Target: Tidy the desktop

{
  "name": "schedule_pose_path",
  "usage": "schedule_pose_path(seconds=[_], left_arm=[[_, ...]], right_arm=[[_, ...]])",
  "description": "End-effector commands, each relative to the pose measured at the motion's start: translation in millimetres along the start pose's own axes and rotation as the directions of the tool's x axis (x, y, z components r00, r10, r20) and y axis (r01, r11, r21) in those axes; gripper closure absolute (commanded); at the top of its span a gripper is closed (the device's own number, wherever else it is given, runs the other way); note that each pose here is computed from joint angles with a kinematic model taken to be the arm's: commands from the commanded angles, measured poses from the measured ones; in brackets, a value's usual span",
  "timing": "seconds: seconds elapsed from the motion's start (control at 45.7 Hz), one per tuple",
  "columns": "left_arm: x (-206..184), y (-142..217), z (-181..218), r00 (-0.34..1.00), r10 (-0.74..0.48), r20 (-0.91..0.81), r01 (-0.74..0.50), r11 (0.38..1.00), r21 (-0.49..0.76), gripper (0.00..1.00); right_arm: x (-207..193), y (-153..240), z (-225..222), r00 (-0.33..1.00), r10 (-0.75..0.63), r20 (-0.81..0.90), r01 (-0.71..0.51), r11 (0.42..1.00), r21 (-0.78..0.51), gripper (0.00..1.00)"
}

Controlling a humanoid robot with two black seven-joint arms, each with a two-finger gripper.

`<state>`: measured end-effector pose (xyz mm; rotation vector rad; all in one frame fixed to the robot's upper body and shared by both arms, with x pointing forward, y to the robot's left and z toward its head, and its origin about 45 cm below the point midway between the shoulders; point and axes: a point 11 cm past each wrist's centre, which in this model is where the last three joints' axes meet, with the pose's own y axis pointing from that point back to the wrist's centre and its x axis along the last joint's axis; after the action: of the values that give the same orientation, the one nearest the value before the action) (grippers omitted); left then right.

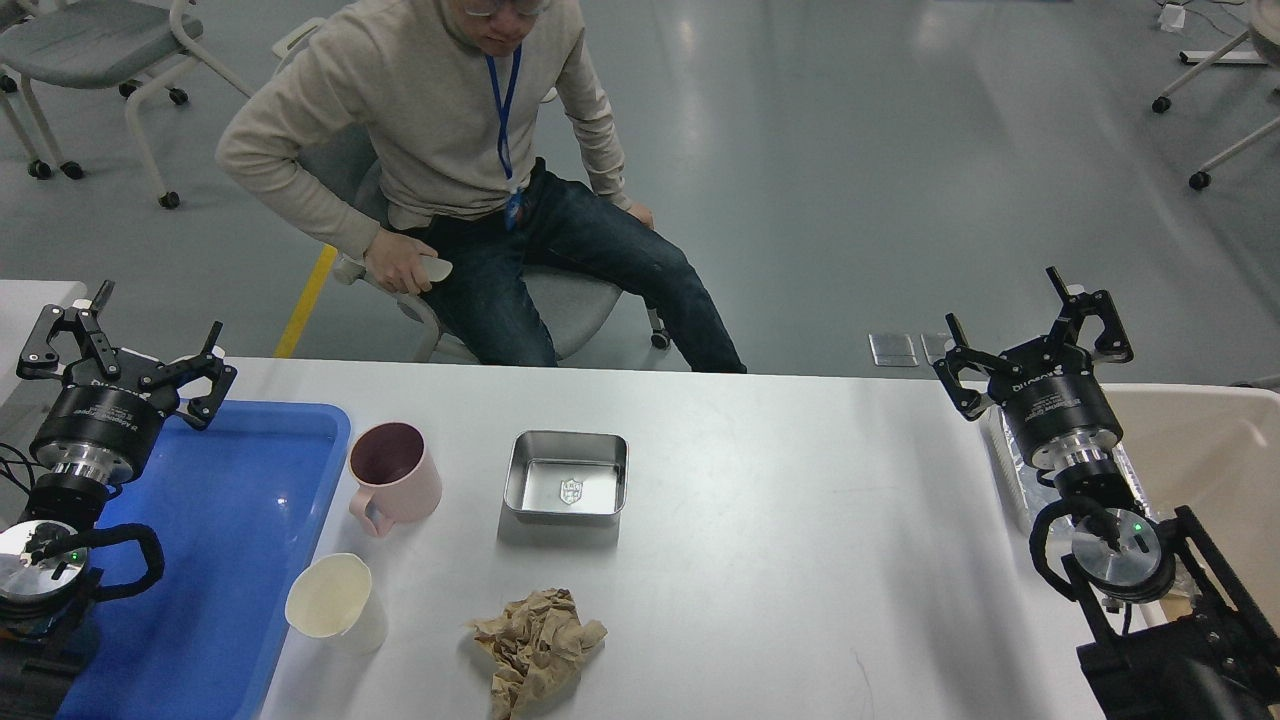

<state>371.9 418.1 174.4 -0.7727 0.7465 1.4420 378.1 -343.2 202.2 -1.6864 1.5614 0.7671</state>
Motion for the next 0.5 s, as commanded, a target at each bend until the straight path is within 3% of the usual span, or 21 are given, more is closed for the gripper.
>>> schedule_pose_path(seconds=[0.0,0.482], left_arm=[[-1.3,-0.3,0.5,1.0,-0.007,-0.008,0.007,1.0,-0.01,0.04],[1.2,-2.4,6.0,1.0,0.027,-0.012,-0.027,0.999,-0.021,0.04]], right_arm=[[-1.3,-0.5,5.3,1.0,0.005,0.01,-0.005,1.0,-0.005,0.0],[2.9,2.4,-5.9,0.999,-0.023,-0.028,0.023,1.0,-0.01,0.0]])
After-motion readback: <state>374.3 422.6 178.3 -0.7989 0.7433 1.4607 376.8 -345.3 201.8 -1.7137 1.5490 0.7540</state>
